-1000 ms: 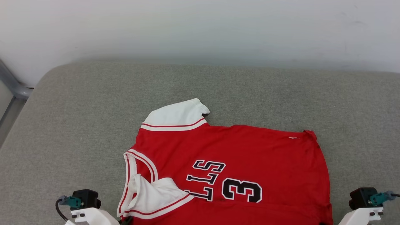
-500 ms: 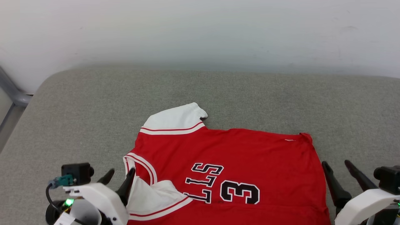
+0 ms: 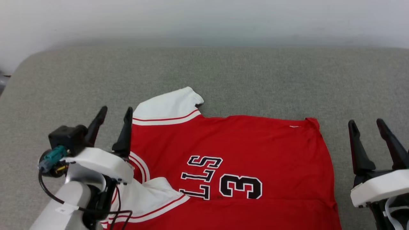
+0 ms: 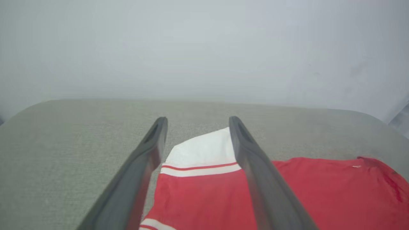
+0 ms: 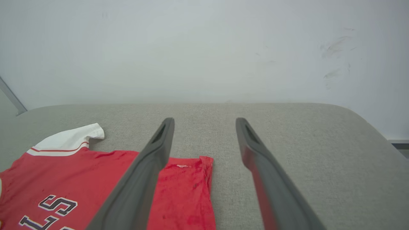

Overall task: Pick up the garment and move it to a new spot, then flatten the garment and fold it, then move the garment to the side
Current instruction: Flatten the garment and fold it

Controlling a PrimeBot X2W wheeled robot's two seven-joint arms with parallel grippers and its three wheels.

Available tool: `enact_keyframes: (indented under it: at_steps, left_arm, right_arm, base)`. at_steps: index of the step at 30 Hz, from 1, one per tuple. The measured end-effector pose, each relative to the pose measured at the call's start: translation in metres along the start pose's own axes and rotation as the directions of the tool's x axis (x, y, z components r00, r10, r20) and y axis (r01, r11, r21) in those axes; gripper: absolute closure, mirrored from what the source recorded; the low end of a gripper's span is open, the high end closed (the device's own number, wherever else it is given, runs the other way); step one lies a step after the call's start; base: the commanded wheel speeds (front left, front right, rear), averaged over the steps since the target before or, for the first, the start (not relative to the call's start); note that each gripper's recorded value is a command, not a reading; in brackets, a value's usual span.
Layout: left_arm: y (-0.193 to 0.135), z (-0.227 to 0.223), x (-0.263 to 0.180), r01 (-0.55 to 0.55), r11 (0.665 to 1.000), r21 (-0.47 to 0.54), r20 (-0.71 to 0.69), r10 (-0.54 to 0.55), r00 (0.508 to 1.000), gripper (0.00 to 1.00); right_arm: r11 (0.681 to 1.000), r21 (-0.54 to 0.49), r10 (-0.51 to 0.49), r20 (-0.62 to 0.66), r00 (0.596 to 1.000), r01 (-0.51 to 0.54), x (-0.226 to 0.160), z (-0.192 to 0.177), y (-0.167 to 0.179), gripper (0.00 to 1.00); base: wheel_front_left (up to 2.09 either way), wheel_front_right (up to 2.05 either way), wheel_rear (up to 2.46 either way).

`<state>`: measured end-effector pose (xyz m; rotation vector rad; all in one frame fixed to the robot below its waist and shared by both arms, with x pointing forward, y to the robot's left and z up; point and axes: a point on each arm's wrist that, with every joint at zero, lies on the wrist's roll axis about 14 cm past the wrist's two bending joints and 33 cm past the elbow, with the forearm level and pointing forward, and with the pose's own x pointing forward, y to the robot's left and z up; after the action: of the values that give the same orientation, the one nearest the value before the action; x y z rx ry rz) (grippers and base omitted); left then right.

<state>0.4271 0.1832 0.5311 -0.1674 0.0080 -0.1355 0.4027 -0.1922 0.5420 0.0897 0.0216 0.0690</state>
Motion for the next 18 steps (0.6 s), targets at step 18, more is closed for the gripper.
enact_keyframes:
  at_steps: [18]
  left_arm:
    - [-0.030, -0.056, 0.147, 0.225, 0.974, -0.020, -0.307, -0.220, 0.926, 0.00]
  right_arm:
    - [0.995, -0.014, -0.096, -0.058, 0.994, 0.095, 0.034, -0.032, -0.032, 0.00]
  base:
    - [0.00, 0.00, 0.00]
